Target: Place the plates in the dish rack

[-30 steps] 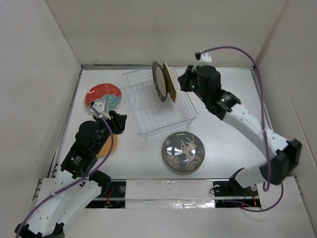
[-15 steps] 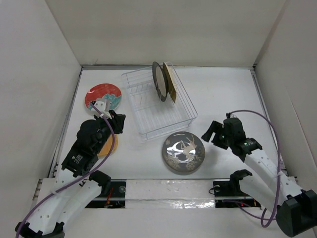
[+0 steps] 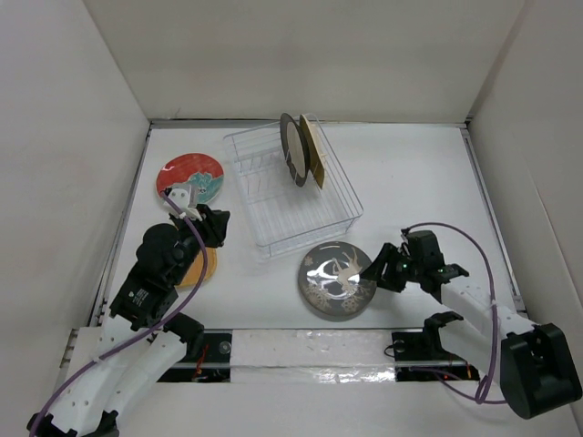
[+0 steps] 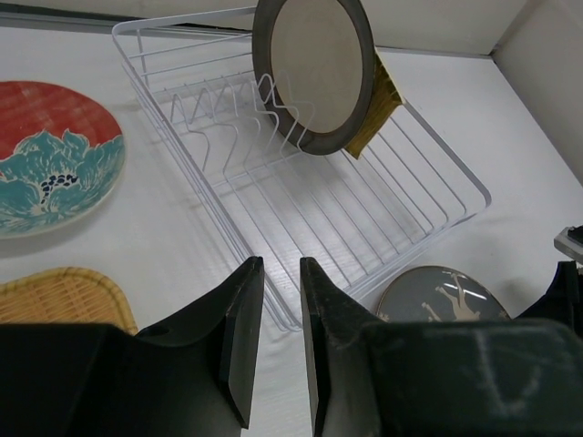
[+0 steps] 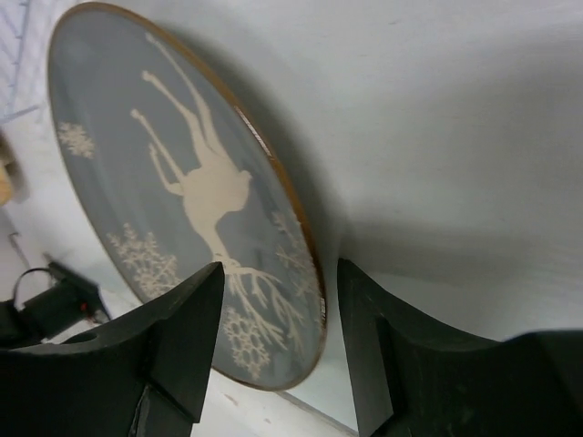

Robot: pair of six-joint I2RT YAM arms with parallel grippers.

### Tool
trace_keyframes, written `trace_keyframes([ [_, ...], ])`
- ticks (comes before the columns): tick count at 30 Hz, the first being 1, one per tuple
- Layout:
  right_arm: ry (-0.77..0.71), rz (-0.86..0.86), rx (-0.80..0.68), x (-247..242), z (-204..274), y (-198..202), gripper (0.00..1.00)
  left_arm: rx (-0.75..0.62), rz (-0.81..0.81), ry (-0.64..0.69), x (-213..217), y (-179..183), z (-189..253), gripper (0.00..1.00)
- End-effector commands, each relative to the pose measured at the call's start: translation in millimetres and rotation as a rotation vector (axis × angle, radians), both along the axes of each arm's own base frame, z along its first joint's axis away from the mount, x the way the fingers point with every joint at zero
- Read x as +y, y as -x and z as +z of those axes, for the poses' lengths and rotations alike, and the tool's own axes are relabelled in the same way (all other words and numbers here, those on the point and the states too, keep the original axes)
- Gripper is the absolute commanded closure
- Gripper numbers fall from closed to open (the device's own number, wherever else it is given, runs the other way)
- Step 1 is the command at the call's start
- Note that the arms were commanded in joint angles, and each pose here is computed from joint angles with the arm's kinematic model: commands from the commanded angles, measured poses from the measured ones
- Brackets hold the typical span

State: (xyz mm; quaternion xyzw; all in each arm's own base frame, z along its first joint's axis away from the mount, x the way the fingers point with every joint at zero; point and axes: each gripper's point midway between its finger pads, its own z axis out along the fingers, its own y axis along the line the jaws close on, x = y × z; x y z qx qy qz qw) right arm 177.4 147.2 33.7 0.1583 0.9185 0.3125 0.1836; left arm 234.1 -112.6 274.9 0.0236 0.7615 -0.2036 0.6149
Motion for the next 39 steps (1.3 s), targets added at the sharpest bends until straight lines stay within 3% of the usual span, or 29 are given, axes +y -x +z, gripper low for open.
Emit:
trace_keyframes([
  [1,-0.108,0.013,0.002,13,-6,5,0.42,-0.066,0.01,0.02,3,0,29,0.8],
  [8,-0.104,-0.061,0.107,8,-42,27,0.61,-0.107,0.022,0.027,6,1,52,0.79],
  [20,-0.101,-0.049,0.015,15,-35,30,1.0,-0.098,0.065,0.037,11,-4,48,0.79],
  [25,-0.07,0.046,-0.079,29,-10,36,1.0,-0.075,0.092,0.023,15,-7,36,0.79],
  [30,-0.247,0.184,-0.319,60,82,44,1.0,-0.062,0.136,0.005,22,-10,31,0.79],
  [39,-0.377,0.474,-0.439,99,184,82,1.0,-0.037,0.183,-0.029,29,-15,20,0.79],
])
